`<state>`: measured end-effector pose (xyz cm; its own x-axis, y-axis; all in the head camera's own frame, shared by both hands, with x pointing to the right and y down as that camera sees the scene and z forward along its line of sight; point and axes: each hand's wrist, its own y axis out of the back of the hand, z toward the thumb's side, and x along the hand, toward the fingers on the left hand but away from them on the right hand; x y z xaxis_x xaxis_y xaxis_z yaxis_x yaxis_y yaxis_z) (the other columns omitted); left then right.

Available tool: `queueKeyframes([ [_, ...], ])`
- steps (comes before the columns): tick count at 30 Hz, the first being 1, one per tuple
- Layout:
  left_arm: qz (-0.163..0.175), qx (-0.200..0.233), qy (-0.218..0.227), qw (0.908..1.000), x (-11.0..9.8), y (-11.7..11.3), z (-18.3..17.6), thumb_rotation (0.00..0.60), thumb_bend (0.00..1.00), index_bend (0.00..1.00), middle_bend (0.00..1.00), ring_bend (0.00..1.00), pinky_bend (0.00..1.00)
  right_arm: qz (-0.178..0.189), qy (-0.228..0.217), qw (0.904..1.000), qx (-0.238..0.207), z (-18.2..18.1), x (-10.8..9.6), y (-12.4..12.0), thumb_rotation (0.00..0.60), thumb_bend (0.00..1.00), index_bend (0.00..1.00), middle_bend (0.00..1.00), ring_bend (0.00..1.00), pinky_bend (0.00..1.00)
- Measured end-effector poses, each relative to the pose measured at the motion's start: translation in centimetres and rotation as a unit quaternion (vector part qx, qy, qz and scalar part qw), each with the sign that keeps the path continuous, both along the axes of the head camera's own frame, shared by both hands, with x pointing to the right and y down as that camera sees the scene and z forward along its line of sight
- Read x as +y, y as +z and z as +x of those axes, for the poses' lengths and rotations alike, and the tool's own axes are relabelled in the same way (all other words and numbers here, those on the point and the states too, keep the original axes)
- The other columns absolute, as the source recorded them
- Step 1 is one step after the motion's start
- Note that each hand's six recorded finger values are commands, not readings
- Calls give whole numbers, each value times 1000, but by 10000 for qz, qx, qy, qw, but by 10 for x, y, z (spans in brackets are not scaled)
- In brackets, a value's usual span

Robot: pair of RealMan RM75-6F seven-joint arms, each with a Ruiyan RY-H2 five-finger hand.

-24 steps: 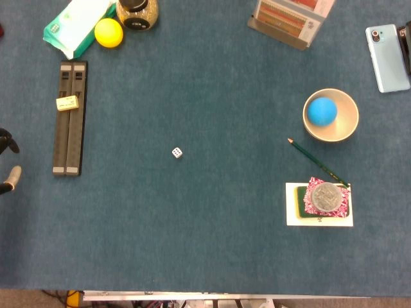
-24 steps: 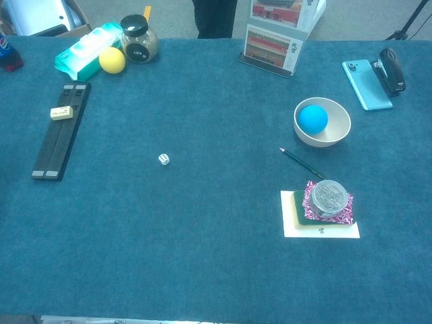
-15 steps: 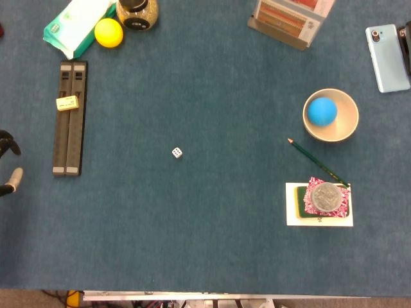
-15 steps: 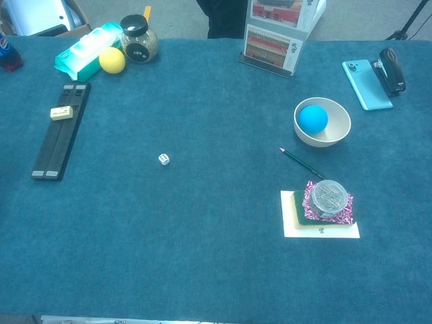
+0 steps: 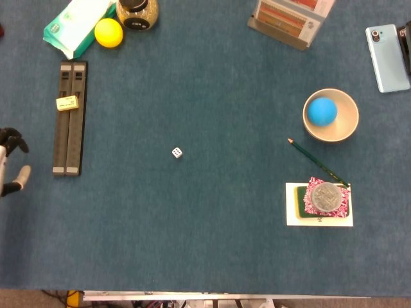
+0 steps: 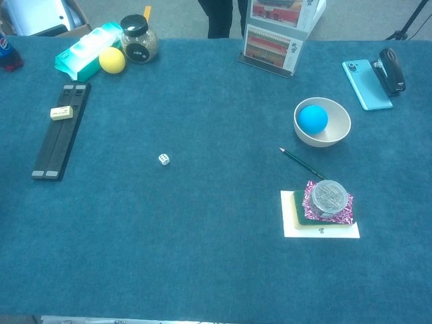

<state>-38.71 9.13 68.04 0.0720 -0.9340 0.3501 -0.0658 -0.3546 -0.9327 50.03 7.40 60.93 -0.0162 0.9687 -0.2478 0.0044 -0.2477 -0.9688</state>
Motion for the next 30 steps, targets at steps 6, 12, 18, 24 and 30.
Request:
queueKeyframes([
  [6, -36, 177, 254, 9995, -10, 7, 21, 600, 300, 447, 315, 265, 468, 127, -152, 9998, -82, -7, -11, -4, 600, 68, 585, 437, 305, 280],
  [12, -120, 520, 660, 9964, -20, 17, 55, 600, 300, 440, 307, 264, 468, 274, -524, 9980, -214, -25, -23, -7, 600, 68, 585, 437, 304, 280],
  [18, -226, 818, 1025, 9911, -31, 29, 85, 600, 300, 436, 298, 263, 467, 333, -655, 9970, -261, -34, -32, -7, 600, 68, 584, 437, 305, 280],
  [24, -350, 1085, 1289, 9851, -41, 43, 108, 600, 301, 435, 247, 235, 456, 353, -616, 9973, -198, -34, -34, -8, 600, 68, 584, 437, 305, 280],
  [30, -548, 1306, 1502, 9785, -45, 60, 128, 600, 300, 426, 63, 96, 355, 444, -555, 9974, -94, -34, -30, -15, 600, 68, 584, 437, 305, 280],
])
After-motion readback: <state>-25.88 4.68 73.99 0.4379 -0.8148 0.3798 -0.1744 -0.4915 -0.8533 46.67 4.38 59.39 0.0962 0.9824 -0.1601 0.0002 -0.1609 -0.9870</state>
